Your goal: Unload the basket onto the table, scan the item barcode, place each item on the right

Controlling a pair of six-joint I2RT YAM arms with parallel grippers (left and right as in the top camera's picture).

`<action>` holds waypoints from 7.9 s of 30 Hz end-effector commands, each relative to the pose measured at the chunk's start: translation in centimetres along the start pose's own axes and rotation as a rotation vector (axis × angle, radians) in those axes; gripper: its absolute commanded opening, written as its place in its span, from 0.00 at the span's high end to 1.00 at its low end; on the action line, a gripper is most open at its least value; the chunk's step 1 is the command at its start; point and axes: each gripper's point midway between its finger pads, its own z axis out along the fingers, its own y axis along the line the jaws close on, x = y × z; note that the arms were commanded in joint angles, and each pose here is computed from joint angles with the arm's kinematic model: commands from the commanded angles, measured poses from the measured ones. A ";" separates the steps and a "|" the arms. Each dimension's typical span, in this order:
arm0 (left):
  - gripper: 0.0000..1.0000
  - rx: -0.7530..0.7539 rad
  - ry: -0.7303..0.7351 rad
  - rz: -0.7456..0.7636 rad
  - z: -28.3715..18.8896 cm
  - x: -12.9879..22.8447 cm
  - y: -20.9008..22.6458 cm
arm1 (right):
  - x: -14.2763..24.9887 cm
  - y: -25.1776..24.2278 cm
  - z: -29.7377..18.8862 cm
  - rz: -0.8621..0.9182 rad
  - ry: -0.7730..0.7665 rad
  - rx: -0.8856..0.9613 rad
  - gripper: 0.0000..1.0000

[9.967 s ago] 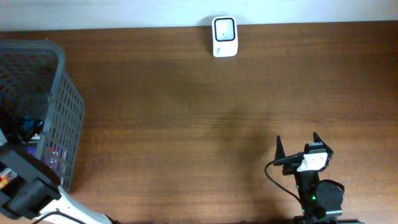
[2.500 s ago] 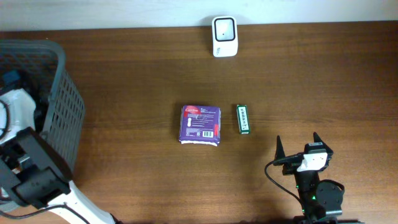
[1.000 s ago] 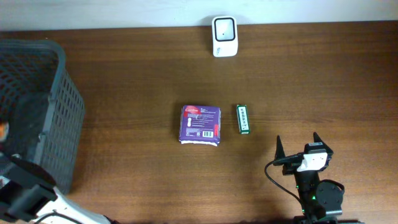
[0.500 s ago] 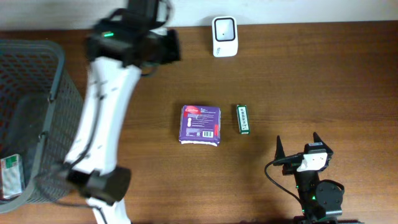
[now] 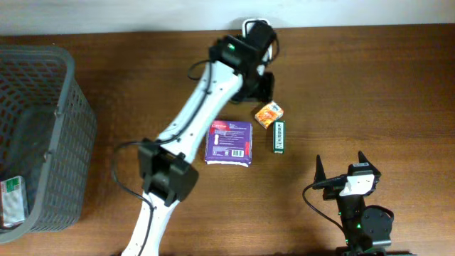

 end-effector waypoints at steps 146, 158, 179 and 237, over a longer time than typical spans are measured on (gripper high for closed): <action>1.00 -0.617 -0.576 -0.825 -26.0 2.7 40.3 | 0.3 0.0 0.0 0.010 0.005 0.002 0.02; 1.00 0.023 -0.407 -0.417 -16.9 -3.0 32.2 | 0.3 0.0 0.0 0.011 0.005 0.002 0.02; 0.01 -0.848 0.135 -0.714 -21.7 14.7 42.4 | 0.3 0.0 0.0 0.010 0.005 0.002 0.02; 0.60 -0.753 0.367 -0.862 -7.0 28.2 50.3 | 0.3 0.0 0.0 0.010 0.005 0.002 0.02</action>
